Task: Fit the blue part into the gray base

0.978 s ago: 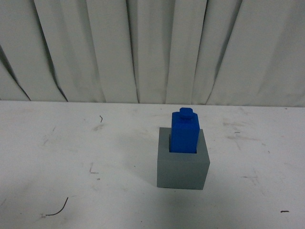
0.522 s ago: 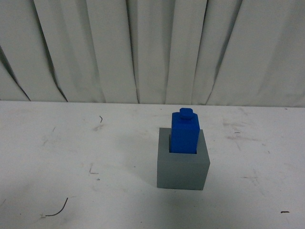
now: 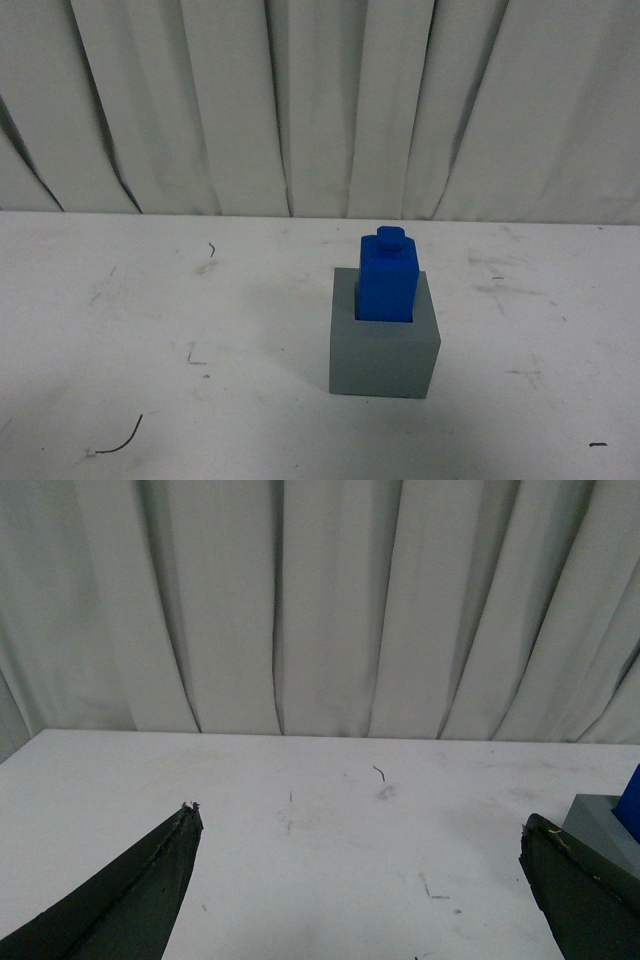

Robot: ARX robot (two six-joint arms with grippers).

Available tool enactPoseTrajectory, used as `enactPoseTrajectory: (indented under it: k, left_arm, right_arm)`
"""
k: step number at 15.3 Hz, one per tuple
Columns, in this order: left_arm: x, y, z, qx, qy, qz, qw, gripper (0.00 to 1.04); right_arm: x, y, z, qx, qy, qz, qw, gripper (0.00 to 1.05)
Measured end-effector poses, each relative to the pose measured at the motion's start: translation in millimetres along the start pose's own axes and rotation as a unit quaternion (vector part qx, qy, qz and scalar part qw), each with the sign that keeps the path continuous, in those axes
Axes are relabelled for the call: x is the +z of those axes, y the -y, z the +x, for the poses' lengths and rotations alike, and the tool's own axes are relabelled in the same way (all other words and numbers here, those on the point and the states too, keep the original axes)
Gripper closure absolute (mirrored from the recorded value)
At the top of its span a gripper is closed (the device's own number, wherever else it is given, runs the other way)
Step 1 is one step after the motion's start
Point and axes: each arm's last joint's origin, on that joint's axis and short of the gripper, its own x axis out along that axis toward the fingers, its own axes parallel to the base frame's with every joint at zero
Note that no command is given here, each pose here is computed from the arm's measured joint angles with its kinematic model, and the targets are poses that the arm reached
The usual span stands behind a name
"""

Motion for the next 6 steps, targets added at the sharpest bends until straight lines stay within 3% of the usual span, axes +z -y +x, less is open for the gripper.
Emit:
enactPoseTrajectory:
  k: [6]
  left_arm:
    - [0.0,0.0,0.0,0.0,0.0,0.0,1.0,0.07]
  right_arm:
    - [0.0,0.0,0.0,0.0,0.0,0.0,1.0,0.06]
